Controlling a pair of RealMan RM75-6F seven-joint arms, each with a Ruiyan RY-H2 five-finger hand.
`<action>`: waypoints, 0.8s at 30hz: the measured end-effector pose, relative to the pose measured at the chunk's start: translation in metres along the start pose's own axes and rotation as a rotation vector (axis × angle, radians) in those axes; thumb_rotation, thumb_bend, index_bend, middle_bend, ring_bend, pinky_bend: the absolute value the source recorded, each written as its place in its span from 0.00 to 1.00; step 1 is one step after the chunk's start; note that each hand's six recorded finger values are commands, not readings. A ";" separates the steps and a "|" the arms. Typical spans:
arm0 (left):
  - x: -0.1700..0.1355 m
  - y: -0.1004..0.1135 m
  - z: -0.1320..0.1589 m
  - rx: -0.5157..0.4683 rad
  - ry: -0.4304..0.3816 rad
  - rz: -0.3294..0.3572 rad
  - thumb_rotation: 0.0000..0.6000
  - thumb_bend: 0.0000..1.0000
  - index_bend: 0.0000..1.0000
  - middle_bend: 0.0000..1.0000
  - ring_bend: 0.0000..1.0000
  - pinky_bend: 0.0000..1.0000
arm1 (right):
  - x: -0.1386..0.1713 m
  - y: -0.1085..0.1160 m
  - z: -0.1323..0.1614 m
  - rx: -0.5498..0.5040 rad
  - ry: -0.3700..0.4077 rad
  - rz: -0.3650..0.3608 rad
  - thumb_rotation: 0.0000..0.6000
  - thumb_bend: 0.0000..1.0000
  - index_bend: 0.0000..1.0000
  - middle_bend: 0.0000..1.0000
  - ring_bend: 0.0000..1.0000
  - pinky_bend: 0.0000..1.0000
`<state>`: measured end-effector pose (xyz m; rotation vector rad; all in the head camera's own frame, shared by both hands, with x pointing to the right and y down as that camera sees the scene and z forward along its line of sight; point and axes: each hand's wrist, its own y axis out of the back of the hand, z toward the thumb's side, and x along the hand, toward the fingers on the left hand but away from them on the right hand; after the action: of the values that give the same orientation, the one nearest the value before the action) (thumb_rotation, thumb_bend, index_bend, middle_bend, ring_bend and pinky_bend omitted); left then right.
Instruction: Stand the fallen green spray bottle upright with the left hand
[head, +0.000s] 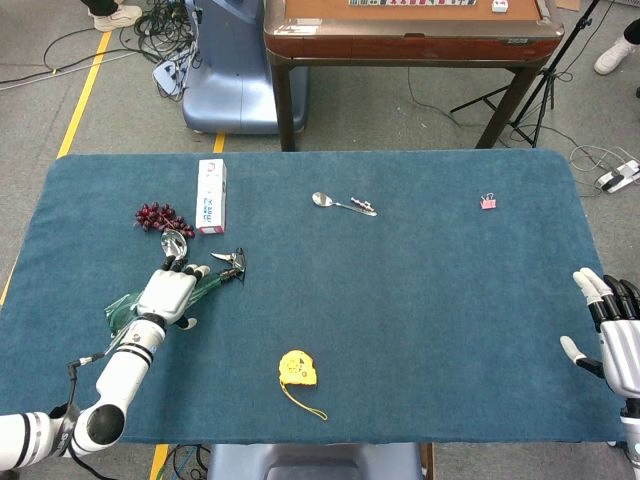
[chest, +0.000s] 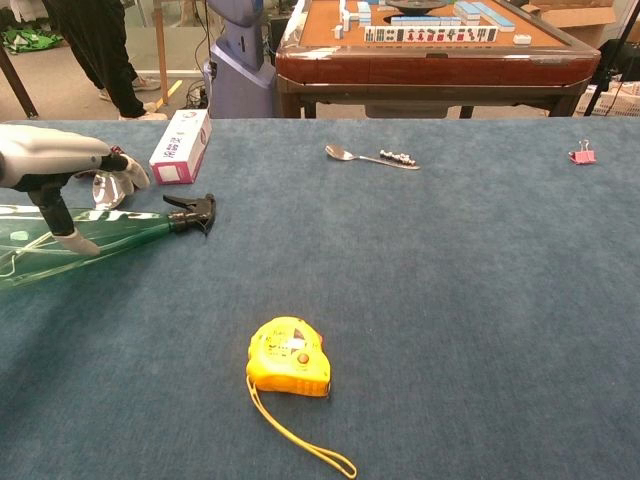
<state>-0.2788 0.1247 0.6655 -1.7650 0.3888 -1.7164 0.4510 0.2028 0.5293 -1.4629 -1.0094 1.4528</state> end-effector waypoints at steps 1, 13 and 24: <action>0.002 0.000 0.001 0.000 0.008 -0.010 1.00 0.21 0.13 0.19 0.08 0.01 | 0.000 0.000 0.000 0.000 0.000 0.000 1.00 0.20 0.10 0.12 0.07 0.11; 0.031 -0.002 0.015 0.040 0.124 -0.129 1.00 0.21 0.12 0.19 0.08 0.01 | 0.003 0.001 -0.003 -0.001 -0.009 0.001 1.00 0.20 0.10 0.12 0.07 0.11; 0.048 0.006 0.013 0.131 0.233 -0.139 1.00 0.21 0.13 0.19 0.06 0.01 | 0.004 0.003 -0.005 0.001 -0.017 -0.001 1.00 0.20 0.10 0.12 0.07 0.11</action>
<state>-0.2598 0.0937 0.6998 -1.5346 0.2505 -2.0073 0.4565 0.2056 0.5252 -1.4517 -1.0197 1.4670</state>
